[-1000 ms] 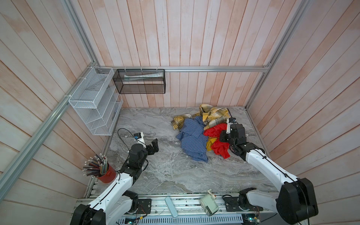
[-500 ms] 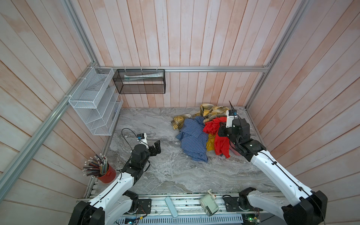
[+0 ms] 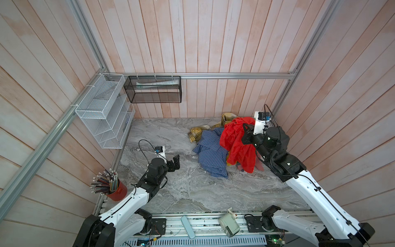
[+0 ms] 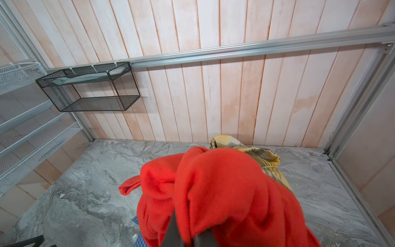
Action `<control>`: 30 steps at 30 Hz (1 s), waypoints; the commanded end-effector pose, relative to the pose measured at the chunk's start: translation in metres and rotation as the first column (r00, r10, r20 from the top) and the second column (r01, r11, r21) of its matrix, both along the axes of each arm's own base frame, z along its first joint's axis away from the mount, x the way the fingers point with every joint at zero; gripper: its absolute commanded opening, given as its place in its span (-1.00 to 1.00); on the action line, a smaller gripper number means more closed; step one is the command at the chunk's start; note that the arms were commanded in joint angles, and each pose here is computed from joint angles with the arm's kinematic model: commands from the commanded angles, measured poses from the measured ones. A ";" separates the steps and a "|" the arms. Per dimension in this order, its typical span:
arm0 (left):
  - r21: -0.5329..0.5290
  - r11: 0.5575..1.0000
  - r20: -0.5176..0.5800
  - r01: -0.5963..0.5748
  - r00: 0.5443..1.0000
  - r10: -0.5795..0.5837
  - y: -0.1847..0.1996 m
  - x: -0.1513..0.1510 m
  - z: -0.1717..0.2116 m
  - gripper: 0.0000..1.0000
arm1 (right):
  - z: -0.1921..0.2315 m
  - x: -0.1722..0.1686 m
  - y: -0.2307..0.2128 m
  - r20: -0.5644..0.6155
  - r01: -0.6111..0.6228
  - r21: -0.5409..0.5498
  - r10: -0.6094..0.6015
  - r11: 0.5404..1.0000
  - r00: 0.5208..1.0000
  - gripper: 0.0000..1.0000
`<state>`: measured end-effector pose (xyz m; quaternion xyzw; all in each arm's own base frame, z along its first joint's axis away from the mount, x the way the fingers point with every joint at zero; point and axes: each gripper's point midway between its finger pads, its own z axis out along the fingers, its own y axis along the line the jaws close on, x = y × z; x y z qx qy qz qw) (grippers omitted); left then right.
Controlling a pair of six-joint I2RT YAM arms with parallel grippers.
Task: Pick out a specific cloth from the pile
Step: 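Lift the red cloth up out of the pile with the right gripper, then carry the red cloth toward the left gripper while the left gripper reaches up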
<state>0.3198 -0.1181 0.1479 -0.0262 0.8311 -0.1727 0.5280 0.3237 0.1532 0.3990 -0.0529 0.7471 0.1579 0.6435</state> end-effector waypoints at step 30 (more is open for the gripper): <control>-0.163 0.913 0.337 0.373 0.891 -0.304 -0.107 -0.015 0.106 1.00 | 0.131 -0.022 0.129 0.334 -0.520 0.134 0.455 0.844 0.825 -1.00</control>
